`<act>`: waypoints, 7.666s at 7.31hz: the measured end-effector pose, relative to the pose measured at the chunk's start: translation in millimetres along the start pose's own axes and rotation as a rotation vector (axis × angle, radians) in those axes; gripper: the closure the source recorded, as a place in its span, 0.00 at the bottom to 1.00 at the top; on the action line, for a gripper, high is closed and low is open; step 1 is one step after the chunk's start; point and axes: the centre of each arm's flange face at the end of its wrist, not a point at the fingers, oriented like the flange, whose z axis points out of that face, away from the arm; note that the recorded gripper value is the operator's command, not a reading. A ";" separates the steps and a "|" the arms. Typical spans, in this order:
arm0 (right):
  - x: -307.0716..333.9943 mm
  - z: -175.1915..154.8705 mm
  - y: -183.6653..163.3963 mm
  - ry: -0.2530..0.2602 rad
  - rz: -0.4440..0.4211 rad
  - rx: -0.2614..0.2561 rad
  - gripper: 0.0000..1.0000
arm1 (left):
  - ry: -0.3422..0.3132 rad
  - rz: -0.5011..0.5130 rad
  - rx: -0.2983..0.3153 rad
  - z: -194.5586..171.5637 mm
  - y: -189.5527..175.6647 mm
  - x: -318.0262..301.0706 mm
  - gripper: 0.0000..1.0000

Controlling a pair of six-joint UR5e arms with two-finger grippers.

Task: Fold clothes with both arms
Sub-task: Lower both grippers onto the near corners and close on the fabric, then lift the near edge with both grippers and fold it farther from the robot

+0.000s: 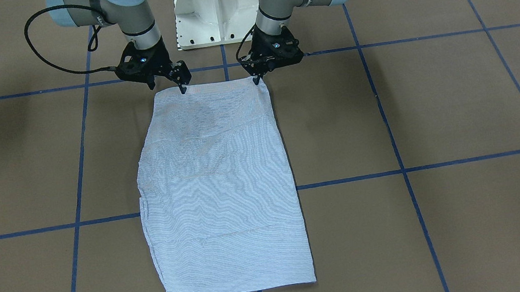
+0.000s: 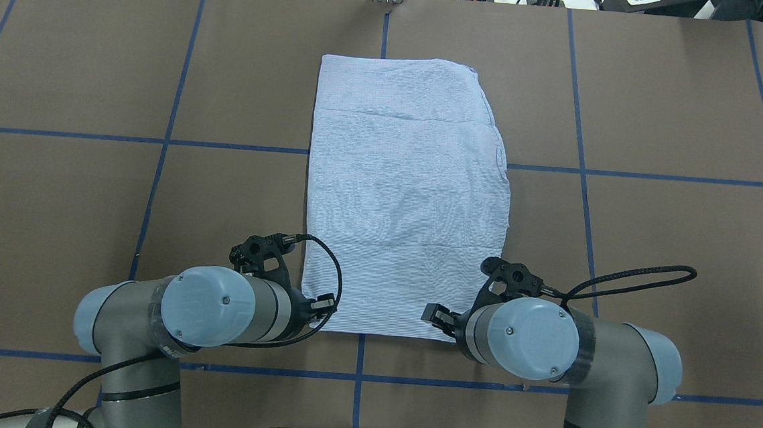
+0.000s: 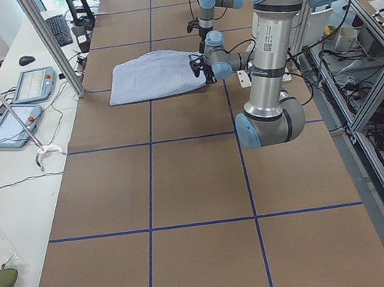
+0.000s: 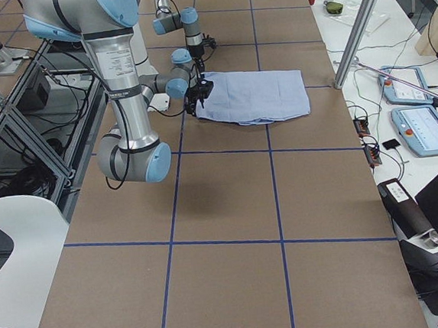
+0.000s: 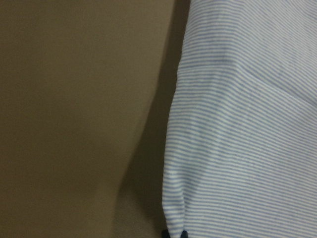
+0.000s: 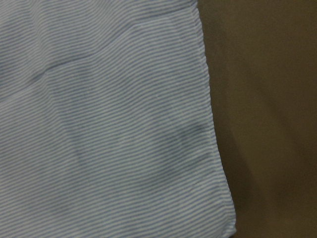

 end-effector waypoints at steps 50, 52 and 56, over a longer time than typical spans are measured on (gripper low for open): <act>17.7 -116.4 17.1 -0.019 -0.001 -0.399 1.00 | 0.028 0.062 -0.119 -114.4 75.5 8.1 1.00; 25.7 -129.9 19.0 -0.024 -0.005 -0.436 1.00 | -0.013 0.073 -0.179 -146.0 90.8 2.7 1.00; 9.8 -143.0 -42.2 -0.073 0.053 -0.389 1.00 | 0.027 0.106 -0.141 -163.9 64.2 19.4 1.00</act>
